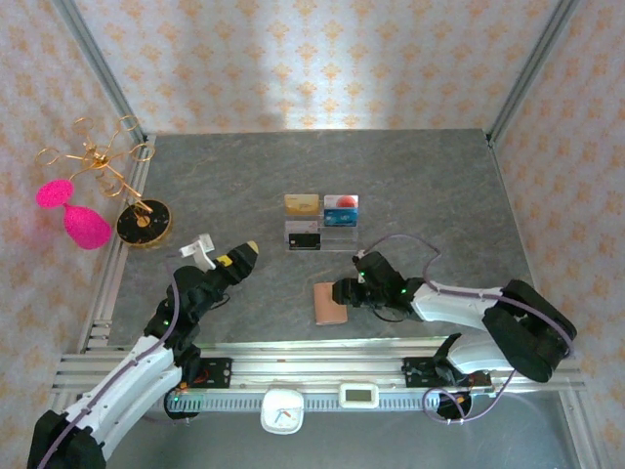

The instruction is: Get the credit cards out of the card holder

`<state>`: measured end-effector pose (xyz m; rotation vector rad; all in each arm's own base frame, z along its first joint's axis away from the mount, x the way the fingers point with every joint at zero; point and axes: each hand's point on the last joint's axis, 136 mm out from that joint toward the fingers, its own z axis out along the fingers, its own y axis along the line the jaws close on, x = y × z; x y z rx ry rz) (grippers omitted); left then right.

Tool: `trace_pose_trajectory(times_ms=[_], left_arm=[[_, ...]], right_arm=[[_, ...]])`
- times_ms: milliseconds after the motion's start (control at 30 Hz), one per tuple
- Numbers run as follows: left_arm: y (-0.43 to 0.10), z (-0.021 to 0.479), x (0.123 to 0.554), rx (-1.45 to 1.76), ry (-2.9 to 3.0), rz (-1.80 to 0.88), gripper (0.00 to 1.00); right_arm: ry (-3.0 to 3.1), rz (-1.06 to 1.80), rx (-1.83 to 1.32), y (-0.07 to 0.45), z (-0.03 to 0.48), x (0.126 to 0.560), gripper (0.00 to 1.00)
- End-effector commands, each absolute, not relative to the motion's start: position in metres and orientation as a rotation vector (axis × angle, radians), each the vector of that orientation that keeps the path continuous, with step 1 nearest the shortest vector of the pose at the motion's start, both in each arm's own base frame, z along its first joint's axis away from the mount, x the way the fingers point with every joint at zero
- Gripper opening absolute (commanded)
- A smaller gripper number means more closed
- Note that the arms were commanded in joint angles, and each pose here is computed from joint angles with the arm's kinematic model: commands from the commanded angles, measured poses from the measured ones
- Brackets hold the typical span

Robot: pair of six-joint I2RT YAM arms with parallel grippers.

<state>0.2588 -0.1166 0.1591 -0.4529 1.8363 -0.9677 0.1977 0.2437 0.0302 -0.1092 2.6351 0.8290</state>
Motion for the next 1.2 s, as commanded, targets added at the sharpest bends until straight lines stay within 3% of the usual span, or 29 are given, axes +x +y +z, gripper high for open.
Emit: trace_pose_trajectory(times_ms=[0, 133, 300, 633, 1167], left_arm=[[-0.128, 0.150, 0.255, -0.387, 1.888, -0.958, 0.86], [-0.143, 0.141, 0.249, -0.329, 1.929, -0.964, 0.86], [-0.164, 0.131, 0.241, -0.246, 1.983, -0.989, 0.88], [-0.202, 0.157, 0.223, -0.064, 1.873, -1.239, 0.95], [-0.242, 0.199, 0.206, 0.154, 1.716, -1.520, 0.89]], right_arm=[[2.655, 0.786, -0.134, 0.251, 0.024, 0.197, 0.52], [2.667, 0.766, -0.166, 0.253, 0.019, 0.194, 0.34], [2.600, 0.809, -0.245, 0.263, 0.033, 0.199, 0.00], [2.317, 0.984, -0.366, 0.279, 0.114, 0.213, 0.00], [1.815, 1.433, -0.522, 0.298, 0.277, 0.193, 0.00]])
